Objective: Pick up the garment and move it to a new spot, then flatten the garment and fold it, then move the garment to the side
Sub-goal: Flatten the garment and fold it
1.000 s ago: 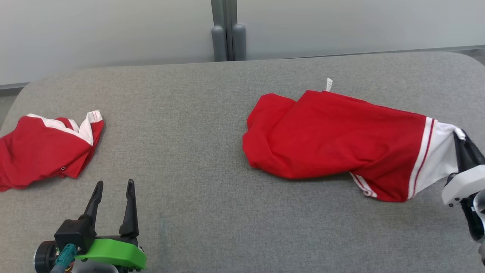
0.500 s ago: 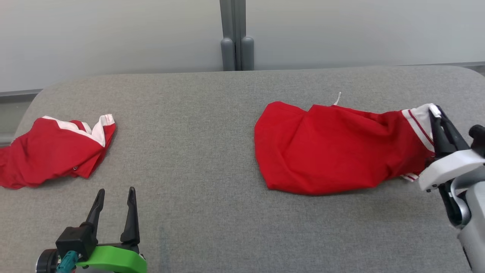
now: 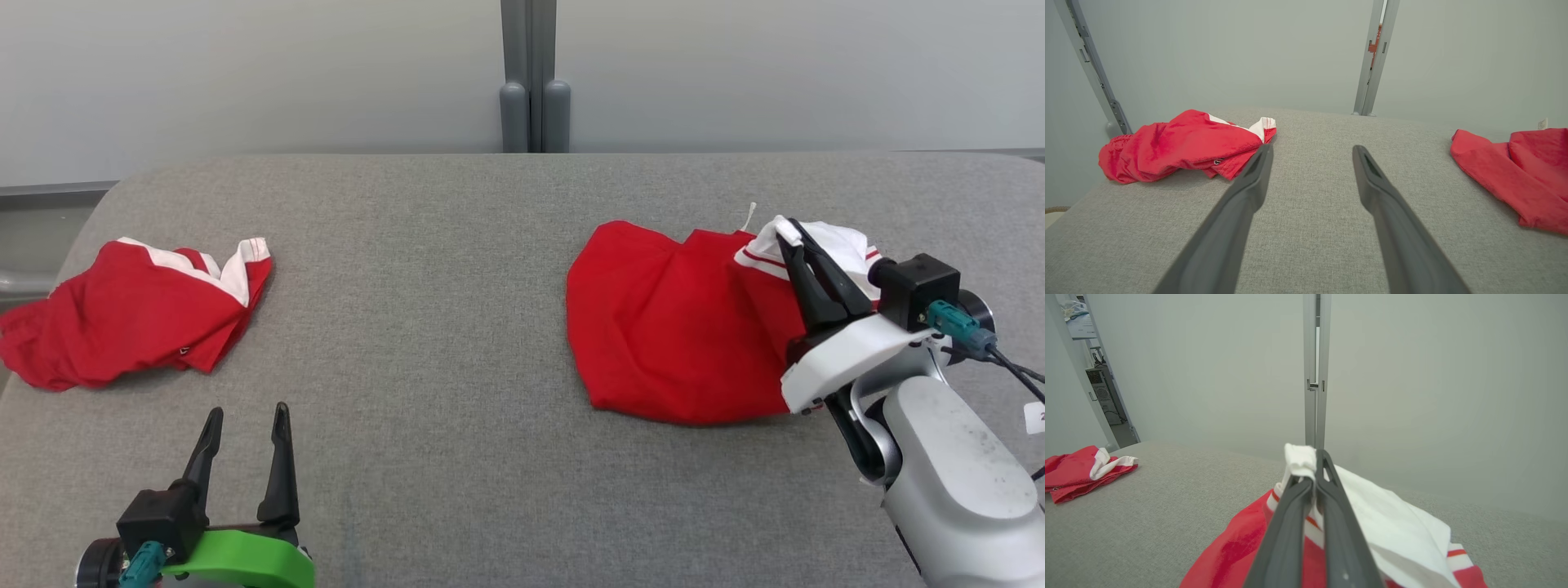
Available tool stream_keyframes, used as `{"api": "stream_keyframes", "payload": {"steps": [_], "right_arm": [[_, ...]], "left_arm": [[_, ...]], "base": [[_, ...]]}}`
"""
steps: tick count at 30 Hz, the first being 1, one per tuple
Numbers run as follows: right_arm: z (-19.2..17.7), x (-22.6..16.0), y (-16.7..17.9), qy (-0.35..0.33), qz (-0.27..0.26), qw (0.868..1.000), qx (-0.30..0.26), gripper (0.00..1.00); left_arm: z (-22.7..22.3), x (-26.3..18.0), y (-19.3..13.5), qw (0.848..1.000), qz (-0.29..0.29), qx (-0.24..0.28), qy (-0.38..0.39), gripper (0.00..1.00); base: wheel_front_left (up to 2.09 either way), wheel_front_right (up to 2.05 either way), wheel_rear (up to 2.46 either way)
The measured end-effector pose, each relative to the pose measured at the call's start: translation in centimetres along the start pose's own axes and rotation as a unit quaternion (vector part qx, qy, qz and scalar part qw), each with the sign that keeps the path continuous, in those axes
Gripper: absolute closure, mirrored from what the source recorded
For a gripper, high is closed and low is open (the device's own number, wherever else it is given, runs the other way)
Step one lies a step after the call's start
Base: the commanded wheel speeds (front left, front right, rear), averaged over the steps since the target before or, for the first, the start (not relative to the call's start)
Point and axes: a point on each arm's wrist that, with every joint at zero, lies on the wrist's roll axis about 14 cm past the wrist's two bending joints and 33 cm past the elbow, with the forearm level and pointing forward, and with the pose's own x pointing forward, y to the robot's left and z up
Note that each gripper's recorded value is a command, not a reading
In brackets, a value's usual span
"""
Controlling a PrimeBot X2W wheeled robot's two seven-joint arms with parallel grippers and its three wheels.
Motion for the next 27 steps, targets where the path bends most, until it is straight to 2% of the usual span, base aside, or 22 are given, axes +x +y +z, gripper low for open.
{"api": "stream_keyframes", "payload": {"steps": [7,13,22,23,24,25,27], "right_arm": [[-3.3,-3.9,-0.3,0.042,-0.013,0.999,0.008,1.00],[-5.9,-9.6,-2.4,0.085,-0.062,0.994,0.013,1.00],[-10.4,-17.4,-1.7,0.188,-0.100,0.976,0.050,1.00],[-10.8,-18.1,-1.7,0.198,-0.105,0.973,0.053,0.87],[-11.0,-18.5,-1.7,0.205,-0.107,0.971,0.057,0.65],[-11.0,-18.7,-1.6,0.204,-0.108,0.971,0.059,0.00],[-10.3,-18.5,-1.5,0.193,-0.106,0.974,0.059,0.00]], "left_arm": [[-0.3,-0.6,0.0,1.000,0.003,-0.003,0.003,0.00],[-0.2,-0.4,-0.8,1.000,-0.008,-0.007,0.002,0.00],[-0.3,0.2,-2.2,1.000,-0.030,-0.007,0.003,0.00],[-0.3,0.3,-2.3,0.999,-0.032,-0.007,0.003,0.00],[-0.3,0.3,-2.3,0.999,-0.033,-0.008,0.004,0.00],[-0.3,0.4,-2.4,0.999,-0.034,-0.008,0.004,0.00],[-0.3,0.4,-2.5,0.999,-0.035,-0.008,0.004,0.00]], "base": [[0.00,0.00,0.00],[0.00,0.00,0.00],[0.00,0.00,0.00],[0.00,0.00,0.00],[0.00,0.00,0.00],[0.00,0.00,0.00],[0.00,0.00,0.00]]}}
